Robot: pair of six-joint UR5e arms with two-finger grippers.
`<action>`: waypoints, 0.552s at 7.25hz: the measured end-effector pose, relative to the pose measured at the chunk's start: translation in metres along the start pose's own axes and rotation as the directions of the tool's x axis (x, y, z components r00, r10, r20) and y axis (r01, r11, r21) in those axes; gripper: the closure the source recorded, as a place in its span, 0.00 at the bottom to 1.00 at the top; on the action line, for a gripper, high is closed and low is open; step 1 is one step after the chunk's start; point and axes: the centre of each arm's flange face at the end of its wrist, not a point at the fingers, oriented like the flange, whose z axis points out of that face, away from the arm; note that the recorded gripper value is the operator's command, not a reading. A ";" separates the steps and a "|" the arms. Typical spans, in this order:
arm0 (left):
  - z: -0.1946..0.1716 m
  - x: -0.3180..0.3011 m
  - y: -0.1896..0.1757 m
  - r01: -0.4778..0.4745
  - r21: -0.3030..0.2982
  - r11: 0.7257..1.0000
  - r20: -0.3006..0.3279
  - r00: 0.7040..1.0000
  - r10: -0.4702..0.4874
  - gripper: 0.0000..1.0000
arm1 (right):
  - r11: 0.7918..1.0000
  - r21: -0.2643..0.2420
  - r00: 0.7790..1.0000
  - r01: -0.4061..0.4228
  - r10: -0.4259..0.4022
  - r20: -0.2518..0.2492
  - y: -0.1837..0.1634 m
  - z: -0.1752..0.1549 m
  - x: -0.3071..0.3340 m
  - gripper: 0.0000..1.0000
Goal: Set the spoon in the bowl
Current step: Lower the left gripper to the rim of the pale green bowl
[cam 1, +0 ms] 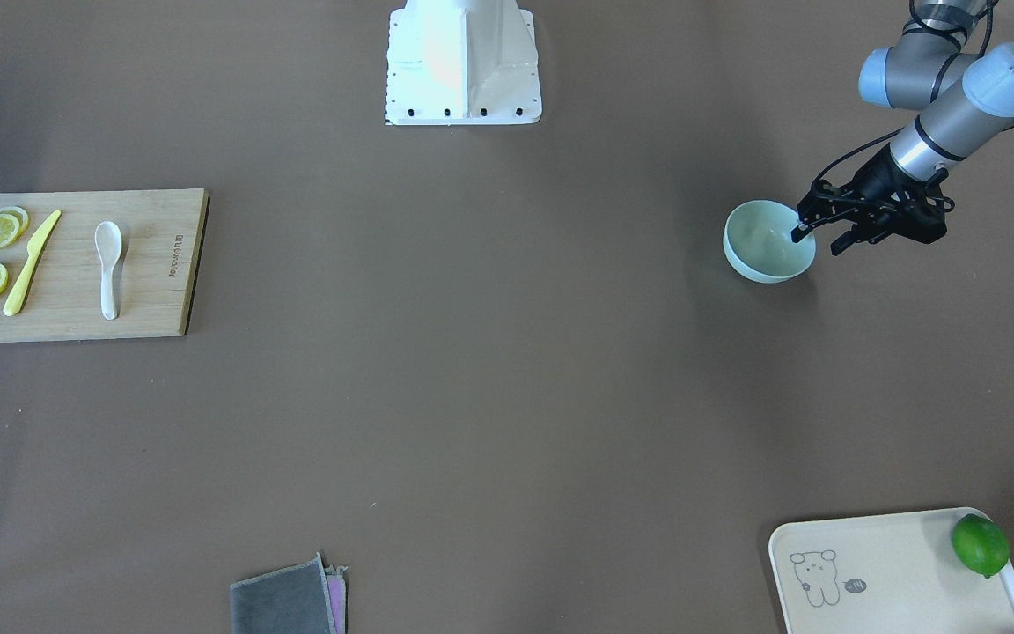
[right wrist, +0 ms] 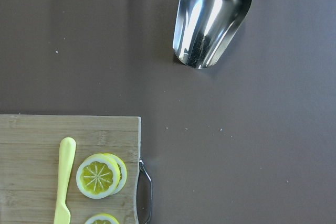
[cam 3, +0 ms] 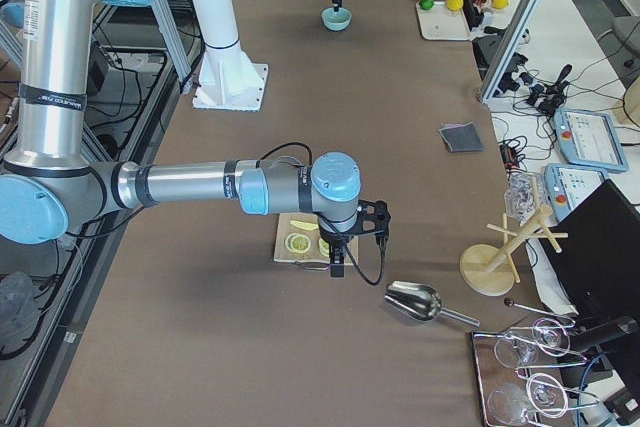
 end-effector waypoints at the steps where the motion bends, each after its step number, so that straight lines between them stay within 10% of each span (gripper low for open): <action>1: 0.004 0.001 -0.003 -0.002 0.000 1.000 -0.002 1.000 0.002 0.86 | 1.000 0.000 1.000 -0.001 0.001 0.000 0.000 0.000 0.000 0.00; 4: 0.007 0.009 -0.011 0.013 0.006 1.000 -0.016 1.000 -0.013 1.00 | 1.000 0.003 1.000 -0.004 0.004 -0.001 0.000 -0.001 0.001 0.00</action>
